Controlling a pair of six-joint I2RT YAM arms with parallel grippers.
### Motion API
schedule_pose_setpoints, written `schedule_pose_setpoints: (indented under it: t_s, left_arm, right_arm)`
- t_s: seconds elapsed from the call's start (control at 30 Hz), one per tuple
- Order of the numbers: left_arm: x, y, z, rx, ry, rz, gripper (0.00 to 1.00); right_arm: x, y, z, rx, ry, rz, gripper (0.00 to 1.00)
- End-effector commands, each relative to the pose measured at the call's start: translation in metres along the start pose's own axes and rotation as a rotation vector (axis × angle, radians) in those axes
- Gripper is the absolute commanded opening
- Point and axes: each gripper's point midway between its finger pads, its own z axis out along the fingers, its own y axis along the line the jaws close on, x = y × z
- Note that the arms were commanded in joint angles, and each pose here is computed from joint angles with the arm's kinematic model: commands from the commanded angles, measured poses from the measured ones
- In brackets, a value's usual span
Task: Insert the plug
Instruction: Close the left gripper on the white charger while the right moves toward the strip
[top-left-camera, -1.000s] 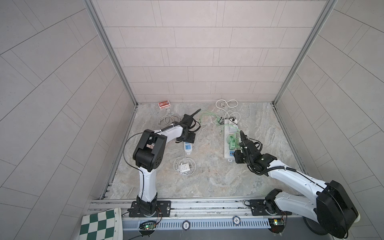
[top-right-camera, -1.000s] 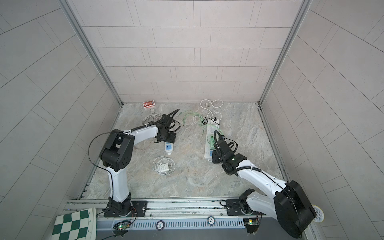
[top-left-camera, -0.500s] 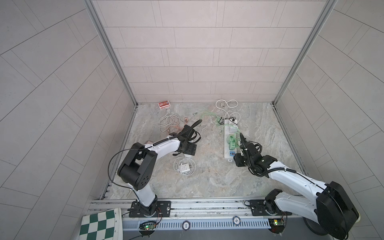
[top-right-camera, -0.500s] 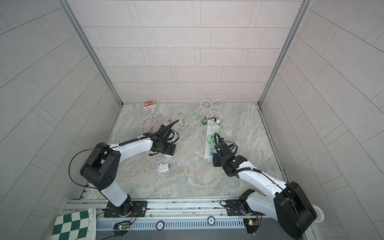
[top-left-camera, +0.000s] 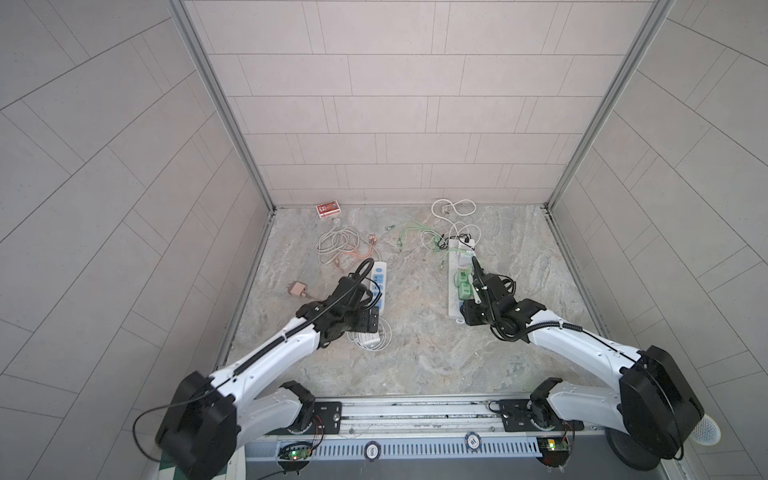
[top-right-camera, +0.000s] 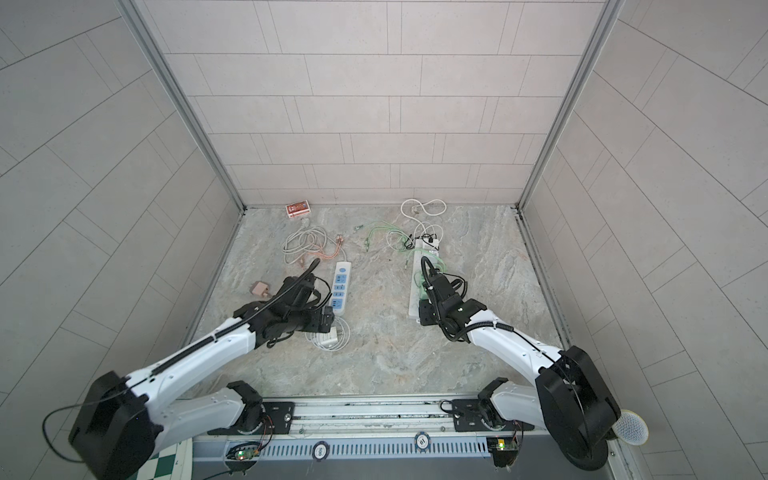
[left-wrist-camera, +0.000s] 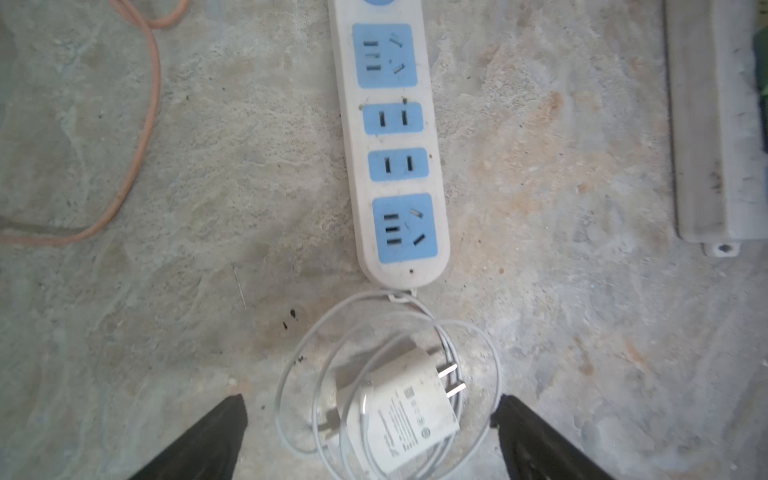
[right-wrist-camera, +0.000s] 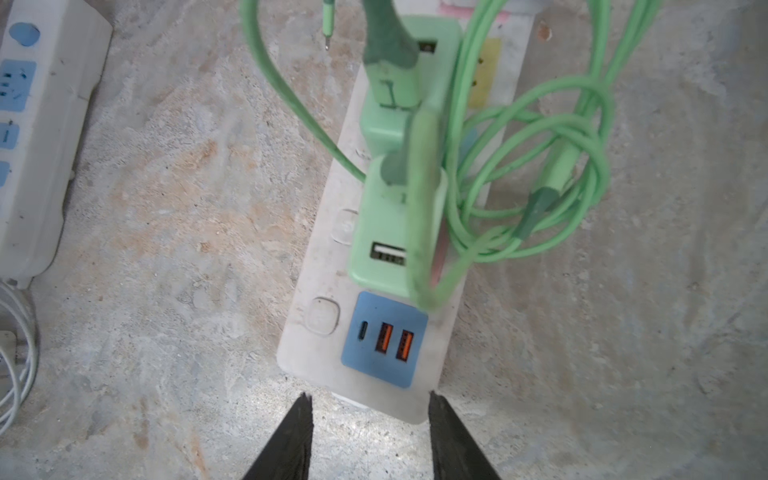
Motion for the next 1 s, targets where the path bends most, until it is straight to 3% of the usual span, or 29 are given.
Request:
schedule_pose_setpoints:
  t_s: [0.0,0.37,0.77,0.97]
  left_arm:
    - [0.026,0.011,-0.004,-0.016,0.022,-0.074,1.00]
    - [0.048,-0.008,0.020,0.000,0.086,-0.055,1.00]
    - [0.068,0.011,0.045,-0.145,0.155,-0.016,1.00]
    - [0.068,0.035,0.041,-0.288,0.157,-0.023,1.00]
  right_arm:
    - [0.000,0.007,0.003,-0.021,0.023,-0.017,0.46]
    - [0.008,0.026,0.014,-0.020,0.085,-0.085,0.44]
    - [0.000,0.049,0.013,-0.063,0.084,-0.134,0.42]
    - [0.005,0.067,0.017,-0.098,0.117,-0.214,0.41]
